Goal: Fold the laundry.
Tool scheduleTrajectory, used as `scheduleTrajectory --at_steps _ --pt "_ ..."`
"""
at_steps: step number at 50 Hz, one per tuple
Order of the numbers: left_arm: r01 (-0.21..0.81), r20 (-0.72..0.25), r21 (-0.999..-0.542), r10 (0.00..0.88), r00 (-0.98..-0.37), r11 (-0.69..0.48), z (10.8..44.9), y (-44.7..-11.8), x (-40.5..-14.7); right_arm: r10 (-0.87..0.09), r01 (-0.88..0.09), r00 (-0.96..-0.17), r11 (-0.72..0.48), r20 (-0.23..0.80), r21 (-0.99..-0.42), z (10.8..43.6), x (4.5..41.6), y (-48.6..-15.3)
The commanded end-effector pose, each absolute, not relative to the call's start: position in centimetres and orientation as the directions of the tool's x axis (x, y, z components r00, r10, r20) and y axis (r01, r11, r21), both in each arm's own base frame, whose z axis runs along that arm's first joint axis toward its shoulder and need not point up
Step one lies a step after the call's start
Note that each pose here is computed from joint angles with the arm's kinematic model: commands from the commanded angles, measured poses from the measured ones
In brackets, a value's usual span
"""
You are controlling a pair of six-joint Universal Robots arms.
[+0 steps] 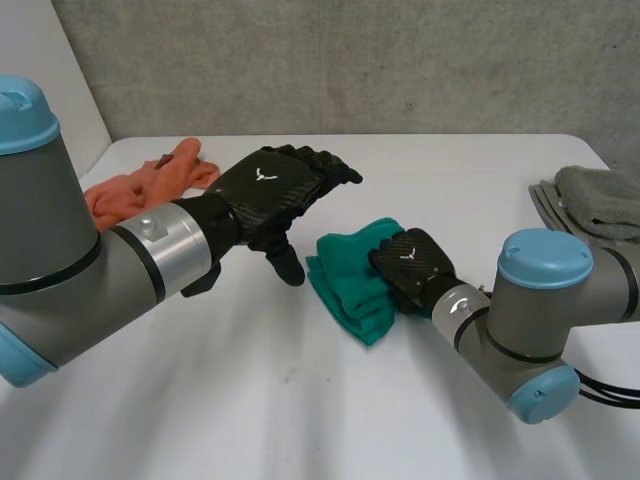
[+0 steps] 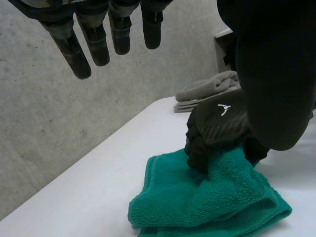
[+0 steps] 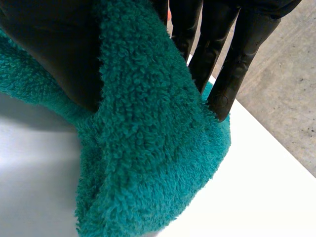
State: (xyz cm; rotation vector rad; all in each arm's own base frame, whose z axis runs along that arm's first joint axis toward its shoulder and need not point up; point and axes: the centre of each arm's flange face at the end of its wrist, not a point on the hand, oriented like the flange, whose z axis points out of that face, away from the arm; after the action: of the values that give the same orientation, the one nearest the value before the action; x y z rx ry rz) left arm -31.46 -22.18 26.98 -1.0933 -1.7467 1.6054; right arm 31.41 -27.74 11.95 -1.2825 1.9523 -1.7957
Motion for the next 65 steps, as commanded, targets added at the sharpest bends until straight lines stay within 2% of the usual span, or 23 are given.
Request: scheduleTrajectory --at_steps 1,4,7,13,20,25,30,36,43,44,48,53,58,65 --pt "0.215 -0.138 -0.976 0.833 -0.536 -0.024 26.8 -22.1 -31.4 -0.626 -0.479 -0.643 -0.121 0.441 -0.869 12.4 29.0 -31.3" --pt "0.217 -0.137 -0.976 0.832 -0.537 -0.021 26.7 -22.0 -31.4 -0.568 -0.511 -0.661 -0.139 0.491 -0.848 13.0 26.9 -33.8" --pt "0.218 -0.136 -0.976 0.833 -0.537 -0.020 26.7 -22.0 -31.4 -0.525 -0.551 -0.640 -0.195 0.561 -0.812 13.9 25.0 -36.2" --pt "0.211 -0.143 -0.977 0.831 -0.538 -0.031 27.1 -21.9 -31.3 -0.542 -0.542 -0.578 -0.304 0.610 -0.784 15.6 24.3 -38.6" --pt "0.204 -0.149 -0.978 0.828 -0.540 -0.043 27.6 -21.8 -31.2 -0.391 -0.521 -0.636 -0.418 0.665 -0.744 22.1 21.3 -43.8" --pt "0.197 -0.159 -0.979 0.824 -0.544 -0.059 28.2 -21.7 -31.1 -0.259 -0.503 -0.688 -0.502 0.677 -0.704 27.1 17.6 -47.5" --pt "0.193 -0.160 -0.979 0.824 -0.543 -0.063 28.3 -21.7 -31.1 -0.212 -0.479 -0.716 -0.545 0.666 -0.688 29.5 13.9 -49.7" --pt "0.193 -0.160 -0.979 0.824 -0.543 -0.063 28.3 -21.7 -31.1 -0.265 -0.446 -0.707 -0.553 0.656 -0.704 28.3 10.0 -51.6" --pt "0.183 -0.147 -0.982 0.826 -0.544 -0.055 28.4 -21.6 -31.2 -0.325 -0.456 -0.727 -0.431 0.605 -0.779 22.2 4.0 -52.9" --pt "0.181 -0.144 -0.982 0.826 -0.545 -0.052 28.4 -21.6 -31.2 -0.343 -0.451 -0.738 -0.390 0.581 -0.803 20.4 2.7 -52.9" --pt "0.171 -0.126 -0.985 0.827 -0.548 -0.037 28.4 -21.6 -31.2 -0.391 -0.436 -0.755 -0.301 0.527 -0.848 16.0 0.7 -52.4" --pt "0.171 -0.122 -0.985 0.829 -0.546 -0.032 28.3 -21.6 -31.3 -0.410 -0.443 -0.769 -0.212 0.490 -0.871 12.4 -1.3 -51.2" --pt "0.170 -0.123 -0.985 0.831 -0.543 -0.034 28.4 -21.5 -31.4 -0.399 -0.475 -0.771 -0.161 0.497 -0.865 11.8 -2.1 -50.0" --pt "0.162 -0.130 -0.986 0.830 -0.543 -0.049 28.9 -21.4 -31.4 -0.296 -0.512 -0.809 -0.069 0.508 -0.856 17.7 -2.4 -48.9"
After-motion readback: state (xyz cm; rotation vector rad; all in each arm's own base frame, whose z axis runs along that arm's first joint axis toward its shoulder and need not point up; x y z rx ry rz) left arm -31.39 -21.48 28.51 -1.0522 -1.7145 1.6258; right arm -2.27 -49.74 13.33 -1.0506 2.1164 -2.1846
